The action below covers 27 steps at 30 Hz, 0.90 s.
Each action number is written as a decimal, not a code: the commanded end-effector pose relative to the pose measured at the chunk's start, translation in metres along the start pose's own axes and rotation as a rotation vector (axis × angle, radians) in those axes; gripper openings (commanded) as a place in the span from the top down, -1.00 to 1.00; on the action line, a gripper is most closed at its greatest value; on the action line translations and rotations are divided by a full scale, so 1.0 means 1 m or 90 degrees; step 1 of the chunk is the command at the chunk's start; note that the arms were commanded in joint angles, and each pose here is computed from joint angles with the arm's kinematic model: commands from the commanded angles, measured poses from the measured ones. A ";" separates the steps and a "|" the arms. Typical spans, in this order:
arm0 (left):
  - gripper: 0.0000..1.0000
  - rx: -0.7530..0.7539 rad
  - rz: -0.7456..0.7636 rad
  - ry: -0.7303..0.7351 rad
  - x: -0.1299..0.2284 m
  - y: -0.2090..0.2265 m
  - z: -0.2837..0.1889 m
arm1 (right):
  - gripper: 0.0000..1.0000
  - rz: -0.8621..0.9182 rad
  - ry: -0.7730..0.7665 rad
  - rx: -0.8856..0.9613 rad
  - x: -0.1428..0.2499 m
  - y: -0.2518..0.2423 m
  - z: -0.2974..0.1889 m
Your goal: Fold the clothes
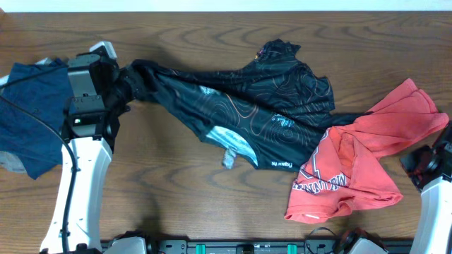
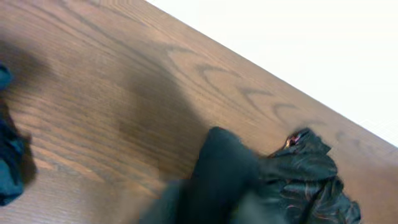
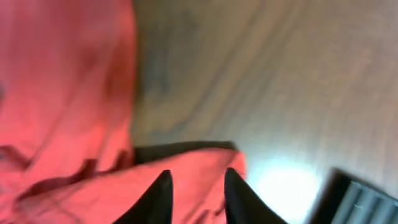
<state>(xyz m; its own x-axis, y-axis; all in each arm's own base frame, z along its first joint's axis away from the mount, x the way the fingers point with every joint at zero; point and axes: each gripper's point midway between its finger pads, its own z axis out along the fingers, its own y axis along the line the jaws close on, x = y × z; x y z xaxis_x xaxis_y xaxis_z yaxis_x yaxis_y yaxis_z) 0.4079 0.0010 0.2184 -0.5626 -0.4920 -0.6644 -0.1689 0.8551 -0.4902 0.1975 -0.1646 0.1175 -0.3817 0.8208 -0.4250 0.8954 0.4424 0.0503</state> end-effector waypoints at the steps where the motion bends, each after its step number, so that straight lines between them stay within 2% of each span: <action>1: -0.42 -0.008 0.004 -0.013 -0.010 -0.002 -0.009 | 0.42 -0.090 0.029 -0.127 0.010 0.038 -0.009; 3: -0.86 -0.016 -0.006 0.030 0.007 0.001 -0.009 | 0.42 -0.163 0.048 -0.200 0.021 0.061 -0.015; 4: -0.98 -0.024 -0.014 0.068 0.022 0.003 -0.009 | 0.42 -0.200 0.058 -0.229 0.028 0.070 -0.018; 8: -0.96 -0.007 -0.026 0.226 0.086 -0.011 -0.013 | 0.31 -0.294 0.096 -0.268 0.056 0.091 -0.023; 14: -0.96 0.000 0.027 0.436 0.185 -0.041 -0.022 | -0.08 -0.387 0.144 -0.241 0.090 0.106 -0.013; 16: -0.96 0.000 0.051 0.490 0.213 -0.051 -0.023 | -0.08 -0.406 0.164 -0.229 0.100 0.107 -0.007; 19: -0.96 -0.003 0.077 0.553 0.250 -0.066 -0.022 | -0.12 -0.423 0.202 -0.211 0.114 0.107 0.004; 21: -0.96 -0.009 0.093 0.589 0.275 -0.073 -0.018 | -0.28 -0.430 0.228 -0.195 0.122 0.104 0.012; 27: -0.96 -0.046 0.107 0.664 0.338 -0.082 -0.004 | -0.29 -0.437 0.274 -0.157 0.134 0.098 0.033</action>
<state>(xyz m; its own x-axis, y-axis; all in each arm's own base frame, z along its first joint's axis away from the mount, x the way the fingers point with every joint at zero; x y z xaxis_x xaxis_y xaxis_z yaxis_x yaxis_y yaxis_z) 0.2431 -0.2253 0.0557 -0.9994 0.0133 0.0333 -0.0013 0.9142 -0.4052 0.2455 -0.0227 0.0449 -0.9149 0.3952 -0.0817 0.3806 0.9123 0.1509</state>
